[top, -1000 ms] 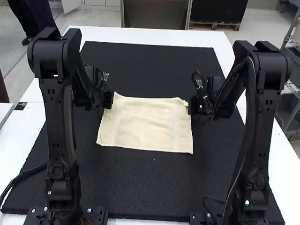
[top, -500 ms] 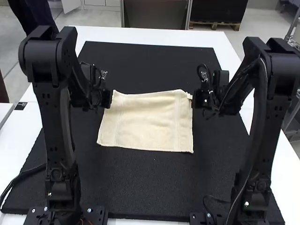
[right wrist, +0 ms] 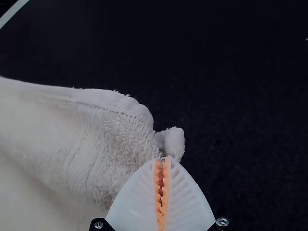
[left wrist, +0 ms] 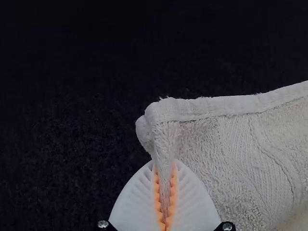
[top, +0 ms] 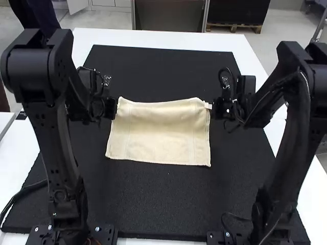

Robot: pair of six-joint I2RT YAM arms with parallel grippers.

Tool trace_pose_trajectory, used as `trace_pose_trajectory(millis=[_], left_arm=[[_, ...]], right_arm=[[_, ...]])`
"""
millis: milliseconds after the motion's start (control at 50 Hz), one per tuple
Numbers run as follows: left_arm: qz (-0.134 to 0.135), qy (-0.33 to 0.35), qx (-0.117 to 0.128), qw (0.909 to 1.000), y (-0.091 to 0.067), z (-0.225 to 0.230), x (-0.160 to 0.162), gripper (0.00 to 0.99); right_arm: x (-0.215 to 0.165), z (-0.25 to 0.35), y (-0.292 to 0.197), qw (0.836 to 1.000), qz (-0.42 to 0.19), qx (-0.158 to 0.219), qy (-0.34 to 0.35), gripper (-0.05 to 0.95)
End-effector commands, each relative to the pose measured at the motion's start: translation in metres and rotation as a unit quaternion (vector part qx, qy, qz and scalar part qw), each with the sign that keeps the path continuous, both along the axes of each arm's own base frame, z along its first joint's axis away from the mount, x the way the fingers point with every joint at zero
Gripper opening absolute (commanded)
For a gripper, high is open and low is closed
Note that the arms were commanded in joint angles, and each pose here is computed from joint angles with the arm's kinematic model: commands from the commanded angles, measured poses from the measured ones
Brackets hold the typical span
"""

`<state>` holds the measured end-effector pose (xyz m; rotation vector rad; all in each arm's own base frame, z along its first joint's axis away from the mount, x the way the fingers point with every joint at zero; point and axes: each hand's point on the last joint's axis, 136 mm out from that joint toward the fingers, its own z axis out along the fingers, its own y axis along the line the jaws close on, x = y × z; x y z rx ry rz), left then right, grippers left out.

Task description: Fold the towel.

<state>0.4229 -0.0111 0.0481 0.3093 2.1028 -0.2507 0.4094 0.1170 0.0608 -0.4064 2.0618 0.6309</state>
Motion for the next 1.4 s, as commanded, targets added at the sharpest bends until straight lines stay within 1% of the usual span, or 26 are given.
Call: trace_pose_trajectory(millis=[0,340,580,840,960,1100,1380], left_arm=[[-0.004,-0.015,0.005,0.9999,0.003,0.011,-0.005,0.018],[-0.008,-0.014,0.01,0.9998,0.0,0.014,-0.023,0.02],[-0.01,-0.016,0.01,0.9998,-0.002,0.02,-0.032,0.02],[-0.007,-0.011,0.006,0.9999,-0.002,0.017,-0.039,0.02],[-0.012,-0.005,0.004,0.9999,-0.005,0.014,-0.045,0.02],[-0.011,0.001,0.003,0.9999,-0.006,0.01,-0.051,0.02],[-0.012,-0.007,0.004,0.9999,-0.007,0.018,-0.056,0.02]], right_arm=[[-0.008,0.01,-0.004,1.0,0.004,0.009,-0.008,-0.02],[-0.029,0.028,-0.003,1.0,0.01,0.009,-0.022,-0.02],[-0.046,0.026,-0.003,1.0,0.012,0.01,-0.02,-0.02],[-0.054,0.031,-0.003,0.999,0.014,0.014,-0.027,-0.02],[-0.057,0.032,-0.001,0.999,0.02,0.017,-0.028,-0.02],[-0.064,0.031,0.001,0.999,0.026,0.021,-0.024,-0.02],[-0.075,0.037,0.002,0.999,0.033,0.025,-0.025,-0.02]])
